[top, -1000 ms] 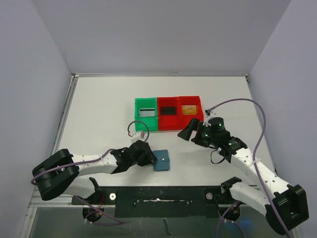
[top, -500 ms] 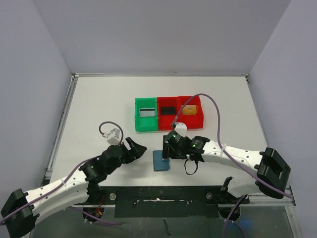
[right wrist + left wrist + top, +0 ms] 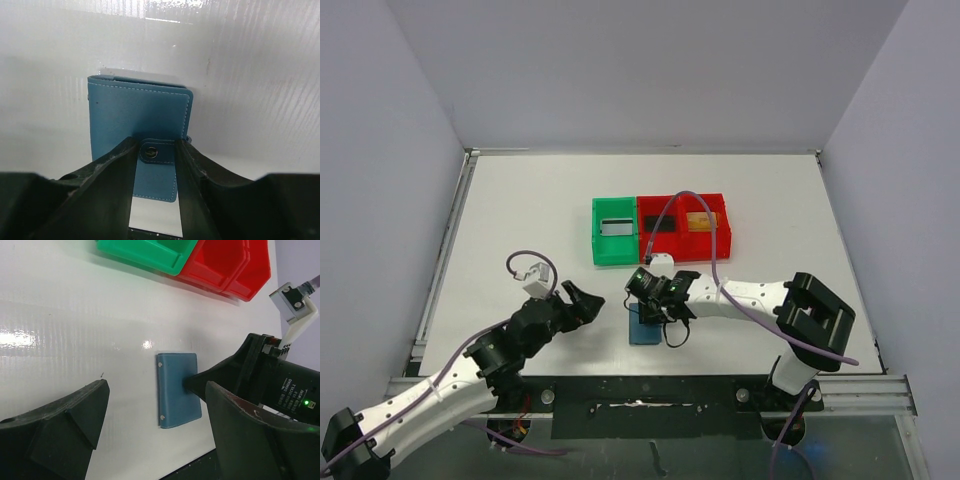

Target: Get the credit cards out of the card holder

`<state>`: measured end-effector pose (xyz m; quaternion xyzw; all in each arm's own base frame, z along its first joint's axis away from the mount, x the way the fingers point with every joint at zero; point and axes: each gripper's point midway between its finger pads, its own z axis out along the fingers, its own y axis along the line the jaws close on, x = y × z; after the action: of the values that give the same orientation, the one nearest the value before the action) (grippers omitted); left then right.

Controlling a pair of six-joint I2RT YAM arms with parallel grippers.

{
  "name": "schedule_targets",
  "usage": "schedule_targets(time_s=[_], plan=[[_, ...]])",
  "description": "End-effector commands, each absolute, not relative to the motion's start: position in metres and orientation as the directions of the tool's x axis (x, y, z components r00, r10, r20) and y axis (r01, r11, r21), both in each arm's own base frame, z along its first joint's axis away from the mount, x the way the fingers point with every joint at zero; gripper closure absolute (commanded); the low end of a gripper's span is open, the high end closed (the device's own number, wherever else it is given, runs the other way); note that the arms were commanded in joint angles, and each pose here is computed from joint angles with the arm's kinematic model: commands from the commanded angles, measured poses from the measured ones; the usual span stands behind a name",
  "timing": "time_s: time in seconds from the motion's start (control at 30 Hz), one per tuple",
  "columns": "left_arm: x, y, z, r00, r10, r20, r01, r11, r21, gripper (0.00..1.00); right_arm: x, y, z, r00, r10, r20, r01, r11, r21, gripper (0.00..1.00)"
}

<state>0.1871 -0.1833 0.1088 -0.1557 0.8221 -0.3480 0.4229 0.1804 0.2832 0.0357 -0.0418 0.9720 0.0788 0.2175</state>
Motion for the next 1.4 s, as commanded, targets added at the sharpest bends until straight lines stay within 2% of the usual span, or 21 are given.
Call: schedule_targets(time_s=[0.0,0.27,0.5,0.8,1.07,1.17,1.37], plan=[[0.188,-0.190,0.113,-0.608,-0.531,-0.590,0.071,0.703,-0.707,0.22,0.186,0.290,0.050,-0.888,-0.011,-0.461,-0.088,0.986,0.144,0.62],[0.185,-0.218,0.103,-0.704,-0.423,-0.571,0.117,0.724,-0.680,0.28,0.180,0.282,0.034,-0.900,-0.050,-0.434,-0.091,0.993,0.074,0.62],[0.181,-0.237,0.080,-0.783,-0.329,-0.528,0.121,0.751,-0.649,0.34,0.172,0.281,0.020,-0.904,-0.068,-0.421,-0.103,0.993,0.062,0.76],[0.177,-0.263,0.067,-0.839,-0.253,-0.483,0.158,0.735,-0.659,0.36,0.170,0.293,0.024,-0.889,-0.040,-0.456,-0.147,0.969,0.201,0.92],[0.171,-0.283,0.055,-0.874,-0.213,-0.436,0.175,0.701,-0.692,0.40,0.170,0.291,0.025,-0.881,0.027,-0.473,-0.131,0.946,0.298,0.98],[0.168,-0.290,0.050,-0.887,-0.198,-0.417,0.178,0.687,-0.704,0.44,0.171,0.293,0.029,-0.877,0.065,-0.477,-0.127,0.925,0.359,0.99],[0.162,-0.299,0.034,-0.913,-0.141,-0.381,0.176,0.707,-0.685,0.61,0.171,0.293,0.036,-0.879,0.144,-0.455,-0.117,0.859,0.499,1.00]])
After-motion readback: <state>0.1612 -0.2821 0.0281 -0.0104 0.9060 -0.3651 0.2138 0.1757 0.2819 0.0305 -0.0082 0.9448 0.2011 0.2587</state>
